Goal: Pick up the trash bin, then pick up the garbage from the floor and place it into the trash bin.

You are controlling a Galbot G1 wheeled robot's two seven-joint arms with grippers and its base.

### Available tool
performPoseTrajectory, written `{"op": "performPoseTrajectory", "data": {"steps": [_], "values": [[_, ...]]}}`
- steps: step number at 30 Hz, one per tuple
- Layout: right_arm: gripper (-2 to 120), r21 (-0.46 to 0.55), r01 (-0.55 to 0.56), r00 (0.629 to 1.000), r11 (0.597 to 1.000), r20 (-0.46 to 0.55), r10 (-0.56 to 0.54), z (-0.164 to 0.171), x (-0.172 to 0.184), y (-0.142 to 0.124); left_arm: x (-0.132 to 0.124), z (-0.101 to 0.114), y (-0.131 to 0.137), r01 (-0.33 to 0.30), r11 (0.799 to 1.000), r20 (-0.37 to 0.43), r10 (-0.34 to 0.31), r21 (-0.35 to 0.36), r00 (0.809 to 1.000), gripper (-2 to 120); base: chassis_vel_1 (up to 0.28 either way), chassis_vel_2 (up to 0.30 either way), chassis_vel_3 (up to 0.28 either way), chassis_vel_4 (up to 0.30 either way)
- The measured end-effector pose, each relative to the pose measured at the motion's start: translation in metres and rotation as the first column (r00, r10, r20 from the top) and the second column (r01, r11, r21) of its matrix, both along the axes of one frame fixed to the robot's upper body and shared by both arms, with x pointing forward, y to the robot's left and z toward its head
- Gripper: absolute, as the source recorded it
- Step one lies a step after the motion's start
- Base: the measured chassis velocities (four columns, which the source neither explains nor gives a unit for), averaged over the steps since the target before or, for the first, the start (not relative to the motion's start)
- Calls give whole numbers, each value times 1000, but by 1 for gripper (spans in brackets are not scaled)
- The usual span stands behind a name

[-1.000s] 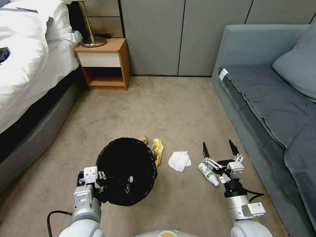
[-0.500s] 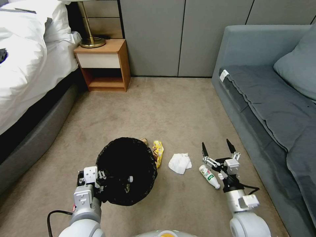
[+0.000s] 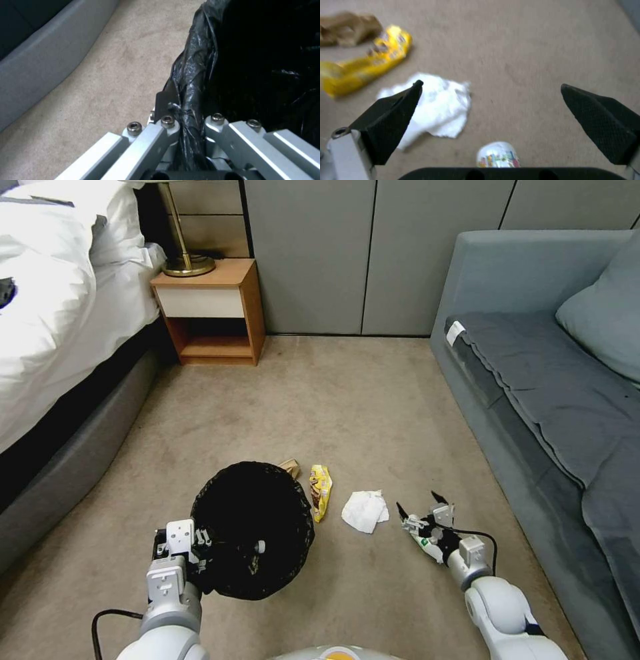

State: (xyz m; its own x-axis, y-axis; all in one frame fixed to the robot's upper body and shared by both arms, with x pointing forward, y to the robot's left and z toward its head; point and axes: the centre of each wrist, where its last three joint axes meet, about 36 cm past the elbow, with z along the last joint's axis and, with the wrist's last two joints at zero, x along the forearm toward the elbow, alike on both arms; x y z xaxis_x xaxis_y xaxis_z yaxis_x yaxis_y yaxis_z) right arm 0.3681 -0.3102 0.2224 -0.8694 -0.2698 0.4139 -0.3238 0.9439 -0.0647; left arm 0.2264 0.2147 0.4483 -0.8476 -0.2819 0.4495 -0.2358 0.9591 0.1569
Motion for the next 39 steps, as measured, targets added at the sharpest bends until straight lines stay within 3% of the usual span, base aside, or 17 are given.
{"op": "performPoseTrajectory", "data": {"steps": [9,18,28,33,39], "values": [[100,-41,-18,995,999,-96,14,-26,32,-19,-2,0,0,-4,1000,-7,4,2,1000,1,0,0,0,0],[100,-90,-7,987,996,-161,-8,-57,43,-34,-6,1,-1,-5,1000,-9,5,6,1000,1,0,0,0,0],[98,-100,6,977,995,-211,-27,-81,28,-43,-8,2,-2,-5,1000,-3,5,8,1000,1,0,0,0,0],[85,-96,7,977,995,-211,-27,-83,19,-43,-7,3,-3,-2,1000,0,2,6,1000,1,0,0,0,0],[58,-98,22,978,995,-203,-41,-84,9,-37,-6,3,-6,6,1000,5,-6,-1,1000,1,0,0,0,0]]}}
